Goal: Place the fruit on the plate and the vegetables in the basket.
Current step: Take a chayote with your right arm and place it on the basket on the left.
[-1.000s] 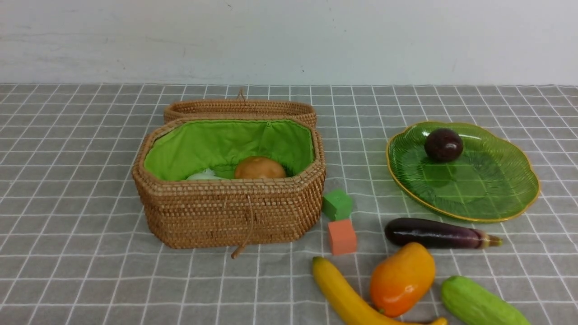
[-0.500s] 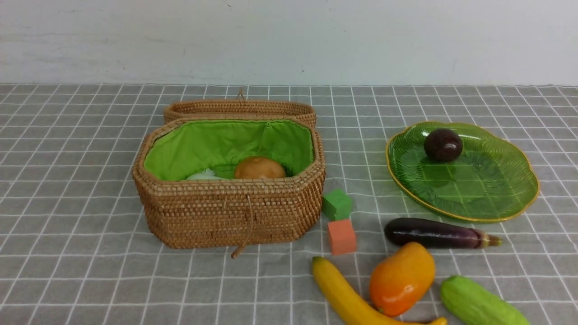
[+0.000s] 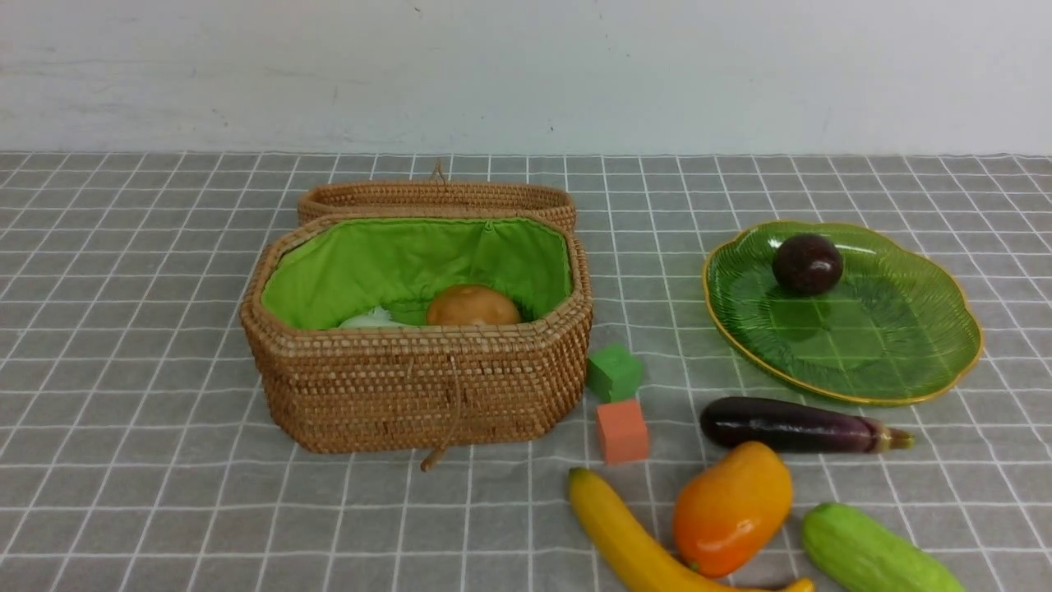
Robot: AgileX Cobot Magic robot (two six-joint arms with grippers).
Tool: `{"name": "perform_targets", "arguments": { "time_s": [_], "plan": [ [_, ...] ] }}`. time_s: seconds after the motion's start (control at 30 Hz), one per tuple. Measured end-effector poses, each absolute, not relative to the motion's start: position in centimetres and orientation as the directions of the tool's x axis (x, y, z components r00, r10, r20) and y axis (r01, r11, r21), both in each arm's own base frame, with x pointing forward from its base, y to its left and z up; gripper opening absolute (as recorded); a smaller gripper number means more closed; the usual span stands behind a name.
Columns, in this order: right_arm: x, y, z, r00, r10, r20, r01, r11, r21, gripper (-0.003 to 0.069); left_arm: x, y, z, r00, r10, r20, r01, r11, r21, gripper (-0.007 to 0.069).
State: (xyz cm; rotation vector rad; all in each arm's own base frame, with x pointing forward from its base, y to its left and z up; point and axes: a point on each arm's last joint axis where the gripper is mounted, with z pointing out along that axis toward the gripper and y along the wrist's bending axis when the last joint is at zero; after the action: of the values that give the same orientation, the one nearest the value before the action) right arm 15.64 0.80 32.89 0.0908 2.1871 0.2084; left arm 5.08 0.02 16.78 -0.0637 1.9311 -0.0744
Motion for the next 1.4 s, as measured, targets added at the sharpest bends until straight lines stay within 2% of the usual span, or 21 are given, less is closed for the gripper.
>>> {"name": "perform_targets", "arguments": {
  "time_s": [0.03,0.07,0.1,0.23,0.43,0.5,0.53,0.63,0.67,0.73,0.8,0.93,0.97,1.03,1.2,1.3,1.4],
  "plan": [
    [16.3,1.2,31.7,-0.672,0.105,-0.733,-0.046,0.982,0.183,0.0234,5.1,0.0,16.8,-0.353,-0.081,-0.932,-0.009,0.997,-0.083,0.005],
    [16.4,1.3,31.5,-0.684,0.103,-0.722,-0.053,0.98,0.19,0.0235,5.1,0.0,16.8,-0.353,-0.081,-0.932,-0.009,0.997,-0.083,0.005],
    [17.2,1.9,30.3,-0.755,0.076,-0.652,-0.081,0.975,0.208,0.0246,5.1,0.0,16.8,-0.353,-0.081,-0.932,-0.009,0.997,-0.083,0.005],
    [19.3,3.6,27.6,-0.843,-0.032,-0.537,-0.172,0.962,0.213,0.0304,5.1,0.0,16.8,-0.353,-0.081,-0.932,-0.009,0.997,-0.083,0.0055],
    [21.7,6.0,23.5,-0.89,-0.21,-0.404,-0.294,0.943,0.159,0.0482,5.1,0.0,16.8,-0.353,-0.081,-0.932,-0.008,0.997,-0.083,0.0061],
    [22.7,6.3,21.9,-0.899,-0.236,-0.369,-0.301,0.945,0.127,0.0566,5.1,0.0,16.8,-0.353,-0.081,-0.932,-0.008,0.997,-0.083,0.0064],
    [22.8,6.3,21.9,-0.897,-0.236,-0.373,-0.302,0.945,0.126,0.0566,5.1,0.0,16.8,-0.353,-0.081,-0.932,-0.008,0.997,-0.083,0.0064],
    [24.0,6.3,19.7,-0.911,-0.249,-0.328,-0.293,0.952,0.093,0.065,5.1,0.0,16.8,-0.353,-0.081,-0.932,-0.009,0.996,-0.084,0.0069],
    [24.7,6.2,18.0,-0.922,-0.262,-0.284,-0.294,0.953,0.075,0.0676,5.1,0.0,16.8,-0.353,-0.081,-0.932,-0.009,0.996,-0.084,0.0071],
    [25.0,6.3,16.3,-0.938,-0.27,-0.215,-0.292,0.953,0.078,0.067,5.1,0.0,16.8,-0.353,-0.081,-0.932,-0.009,0.996,-0.084,0.0072],
    [25.1,6.3,15.7,-0.943,-0.283,-0.176,-0.299,0.951,0.076,0.0626,5.1,0.0,16.8,-0.353,-0.081,-0.932,-0.009,0.996,-0.084,0.0075],
    [25.1,6.3,15.8,-0.946,-0.294,-0.135,-0.306,0.949,0.079,0.0468,5.1,0.0,16.8,-0.353,-0.081,-0.932,-0.009,0.996,-0.084,0.0078],
    [24.8,6.3,16.0,-0.952,-0.295,-0.087,-0.302,0.949,0.091,0.0432,5.1,0.0,16.8,-0.353,-0.081,-0.932,-0.009,0.996,-0.084,0.0079],
    [24.8,6.4,16.8,-0.957,-0.285,-0.062,-0.29,0.952,0.1,0.0441,5.1,0.0,16.8,-0.353,-0.081,-0.932,-0.009,0.996,-0.084,0.0081],
    [25.7,6.6,21.6,-0.963,-0.21,-0.17,-0.229,0.968,0.101,0.0441,5.1,0.0,16.8,-0.353,-0.081,-0.932,-0.009,0.996,-0.084,0.0085],
    [26.6,7.0,27.6,-0.92,-0.147,-0.363,-0.207,0.969,0.133,0.0441,5.1,0.0,16.8,-0.353,-0.081,-0.932,-0.009,0.996,-0.084,0.0089],
    [26.6,8.2,33.0,-0.826,-0.128,-0.549,-0.276,0.941,0.195,0.0441,5.1,0.0,16.8,-0.353,-0.081,-0.932,-0.009,0.996,-0.084,0.0092]
  ]
}}
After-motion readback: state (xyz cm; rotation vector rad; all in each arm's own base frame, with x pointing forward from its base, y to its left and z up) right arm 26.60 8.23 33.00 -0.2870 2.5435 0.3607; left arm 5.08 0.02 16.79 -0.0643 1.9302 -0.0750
